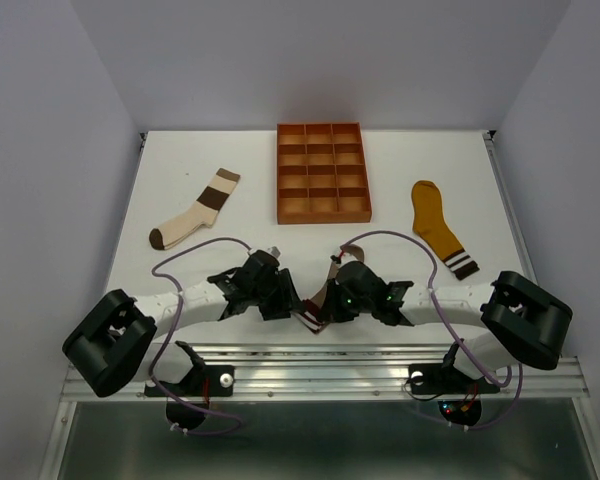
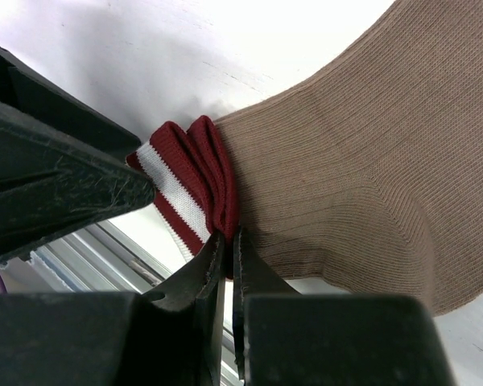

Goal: Roll the socks
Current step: Roll the sock at the center of the board.

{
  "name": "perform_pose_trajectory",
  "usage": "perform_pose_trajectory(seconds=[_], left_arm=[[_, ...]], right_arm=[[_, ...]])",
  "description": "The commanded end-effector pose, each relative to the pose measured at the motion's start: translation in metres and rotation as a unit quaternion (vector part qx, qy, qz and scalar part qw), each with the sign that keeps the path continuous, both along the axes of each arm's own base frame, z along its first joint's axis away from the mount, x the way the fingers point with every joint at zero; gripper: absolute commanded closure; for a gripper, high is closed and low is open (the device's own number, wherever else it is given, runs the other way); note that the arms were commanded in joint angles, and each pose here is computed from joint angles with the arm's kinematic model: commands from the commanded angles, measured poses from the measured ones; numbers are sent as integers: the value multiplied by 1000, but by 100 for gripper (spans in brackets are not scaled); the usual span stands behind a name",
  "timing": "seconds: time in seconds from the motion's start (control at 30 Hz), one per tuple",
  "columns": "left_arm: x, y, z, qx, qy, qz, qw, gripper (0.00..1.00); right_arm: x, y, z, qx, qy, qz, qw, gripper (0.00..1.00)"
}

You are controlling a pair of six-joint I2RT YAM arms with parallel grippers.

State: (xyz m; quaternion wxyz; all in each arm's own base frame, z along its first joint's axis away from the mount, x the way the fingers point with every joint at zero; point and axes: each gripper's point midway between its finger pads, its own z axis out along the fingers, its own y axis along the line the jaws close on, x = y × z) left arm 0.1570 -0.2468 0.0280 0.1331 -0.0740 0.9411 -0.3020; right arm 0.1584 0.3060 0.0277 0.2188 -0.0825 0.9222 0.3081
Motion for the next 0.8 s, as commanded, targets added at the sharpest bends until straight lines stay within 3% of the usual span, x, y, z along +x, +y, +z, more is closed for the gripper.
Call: perform_pose_trajectory(seconds=[0.0,0.23,0.3,0.47,0.77], left_arm=[[-1,3,-9,22,8,4,1000,42],[-7,-5,-19,35,20,-21,999,53],[-8,-5,-21,39,23,-24,999,63],[-10,-1,-31,66,41,-21,997,100],[-14,16,-23,145,81,-24,986,100]], right_arm=[[-3,-9,-6,-11,-2,1,1000,99],[-3,-9,-6,-12,-6,4,1000,99],[-3,-9,-3,-9,-13,10,1000,98],[-4,-5,7,8,-33,35,999,92],[1,0,56,23,-156,119,980,62]])
